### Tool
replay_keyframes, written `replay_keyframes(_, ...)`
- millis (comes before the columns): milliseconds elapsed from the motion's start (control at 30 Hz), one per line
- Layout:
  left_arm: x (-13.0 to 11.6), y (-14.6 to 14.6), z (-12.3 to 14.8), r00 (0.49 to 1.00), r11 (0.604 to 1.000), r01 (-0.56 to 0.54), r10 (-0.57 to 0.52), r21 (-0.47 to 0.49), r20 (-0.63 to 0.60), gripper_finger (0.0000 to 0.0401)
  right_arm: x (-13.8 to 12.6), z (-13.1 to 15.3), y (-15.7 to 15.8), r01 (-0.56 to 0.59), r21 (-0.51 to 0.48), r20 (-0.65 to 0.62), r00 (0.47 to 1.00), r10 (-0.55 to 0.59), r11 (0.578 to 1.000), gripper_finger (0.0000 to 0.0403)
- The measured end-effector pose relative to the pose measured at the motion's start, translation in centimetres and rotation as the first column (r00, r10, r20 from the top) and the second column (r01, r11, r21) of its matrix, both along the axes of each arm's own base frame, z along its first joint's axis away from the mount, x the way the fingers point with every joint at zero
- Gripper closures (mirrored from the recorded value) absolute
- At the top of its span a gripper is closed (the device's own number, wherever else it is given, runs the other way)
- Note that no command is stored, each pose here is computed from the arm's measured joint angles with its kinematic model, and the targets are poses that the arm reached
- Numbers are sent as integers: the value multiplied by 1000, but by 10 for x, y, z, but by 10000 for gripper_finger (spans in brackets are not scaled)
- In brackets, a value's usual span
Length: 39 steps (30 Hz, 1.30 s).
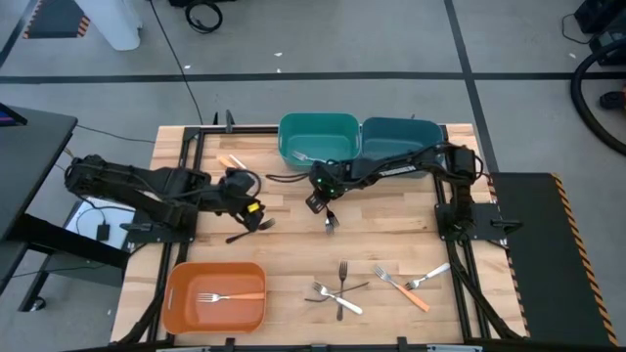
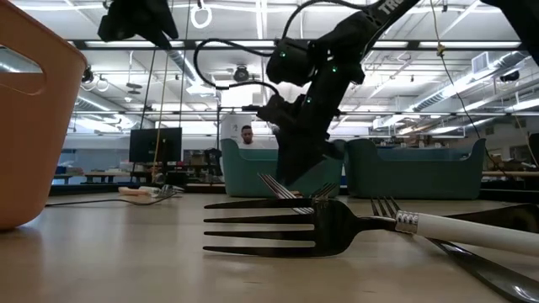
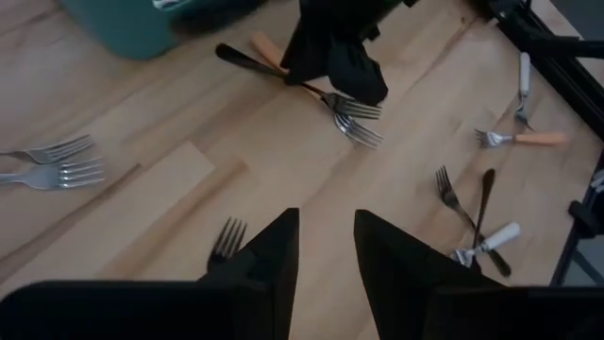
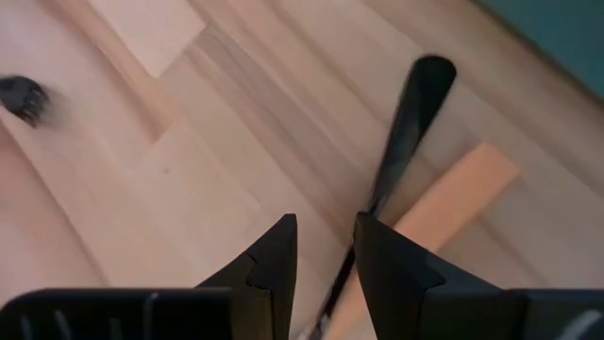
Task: Sort silverware by color (type)
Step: Put the top black fork into the blue bin
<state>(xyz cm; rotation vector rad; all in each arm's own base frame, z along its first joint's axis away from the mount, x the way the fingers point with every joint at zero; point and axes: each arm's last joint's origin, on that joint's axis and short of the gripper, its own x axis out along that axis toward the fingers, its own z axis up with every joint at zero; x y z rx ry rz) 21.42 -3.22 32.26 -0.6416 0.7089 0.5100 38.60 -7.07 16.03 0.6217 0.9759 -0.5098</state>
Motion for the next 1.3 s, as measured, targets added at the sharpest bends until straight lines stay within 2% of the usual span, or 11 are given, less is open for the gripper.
replay_keyframes(333,0,0,0,1000,1000,-1,1,-1,1,287,-1,-2,-3,20,-25,-15,1000,-21,999,289)
replay_keyframes(600,1,0,0,1000,1000,0,0,-1,6,287,2,-23,-3,8,4,-73,997,-8,1000,289)
replay_keyframes(867,1,0,0,1000,1000,2,-2,0,7,287,1,-24,-5,27,-5,-78,997,-27,1000,292)
replay_keyframes(967,1,0,0,1000,1000,5,-5,3,6,287,1,-25,-6,38,-2,-82,996,-38,999,313)
replay_keyframes(1200,1,0,1,999,999,37,-37,33,-3,287,1,-23,-6,7,-43,-90,996,-11,999,394)
replay_keyframes(1300,1,0,1,999,999,38,-37,33,-4,287,1,-24,-6,-4,-42,-92,996,0,999,395)
